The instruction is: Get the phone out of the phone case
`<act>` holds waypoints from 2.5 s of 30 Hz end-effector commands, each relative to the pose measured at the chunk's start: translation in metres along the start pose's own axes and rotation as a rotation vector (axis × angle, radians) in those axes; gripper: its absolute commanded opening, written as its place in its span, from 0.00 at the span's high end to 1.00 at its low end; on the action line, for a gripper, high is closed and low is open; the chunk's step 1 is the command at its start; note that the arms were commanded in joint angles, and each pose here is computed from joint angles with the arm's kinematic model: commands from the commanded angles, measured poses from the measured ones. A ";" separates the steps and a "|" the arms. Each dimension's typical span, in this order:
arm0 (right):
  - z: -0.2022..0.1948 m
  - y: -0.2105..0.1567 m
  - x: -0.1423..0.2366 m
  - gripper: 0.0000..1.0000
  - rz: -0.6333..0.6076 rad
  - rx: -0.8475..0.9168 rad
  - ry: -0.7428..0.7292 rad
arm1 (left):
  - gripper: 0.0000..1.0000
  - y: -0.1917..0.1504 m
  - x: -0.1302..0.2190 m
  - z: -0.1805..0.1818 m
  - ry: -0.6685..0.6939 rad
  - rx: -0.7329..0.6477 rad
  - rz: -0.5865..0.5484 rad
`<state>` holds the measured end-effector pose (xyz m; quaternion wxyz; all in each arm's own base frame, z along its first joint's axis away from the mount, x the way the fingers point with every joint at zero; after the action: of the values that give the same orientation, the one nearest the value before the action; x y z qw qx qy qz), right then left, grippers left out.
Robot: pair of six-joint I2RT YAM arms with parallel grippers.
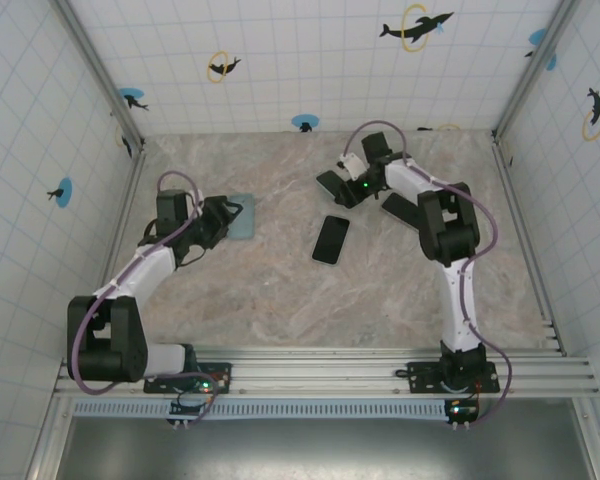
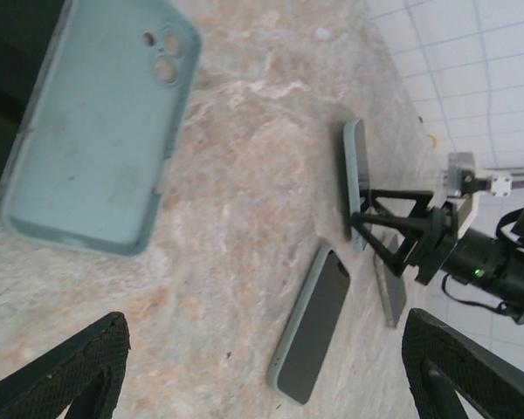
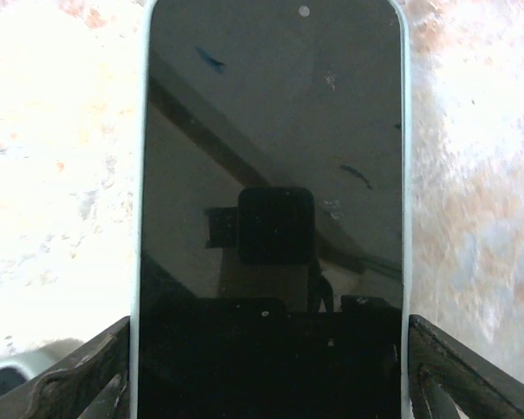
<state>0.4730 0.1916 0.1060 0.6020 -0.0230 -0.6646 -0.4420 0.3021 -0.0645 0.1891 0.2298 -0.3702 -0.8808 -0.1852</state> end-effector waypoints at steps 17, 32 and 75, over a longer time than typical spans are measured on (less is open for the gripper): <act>0.030 0.003 0.053 0.52 -0.193 -0.065 0.037 | 0.19 -0.010 -0.047 -0.066 -0.120 -0.087 0.013; 0.027 0.003 -0.002 0.09 0.008 -0.028 -0.241 | 0.19 -0.014 -0.044 -0.064 -0.093 -0.110 0.026; 0.027 -0.073 -0.039 0.45 0.364 -0.113 -0.221 | 0.19 -0.016 -0.052 -0.056 -0.075 -0.122 0.077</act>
<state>0.4526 0.2072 0.0930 0.5223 -0.1286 -0.7283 -0.4244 0.3363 -0.1304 0.1999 0.1895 -0.4152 -0.8655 -0.2063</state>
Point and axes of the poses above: each hand's point on the last joint's axis, 136 mm out from that joint toward the fingers, its own x axis back along the fingers, its own z axis along the line the jaws close on, y = z × x, the point moved 9 cm from there along x, back along the fingers, and after that the axes turned 8 degrees about x, right-handed, at the moved point
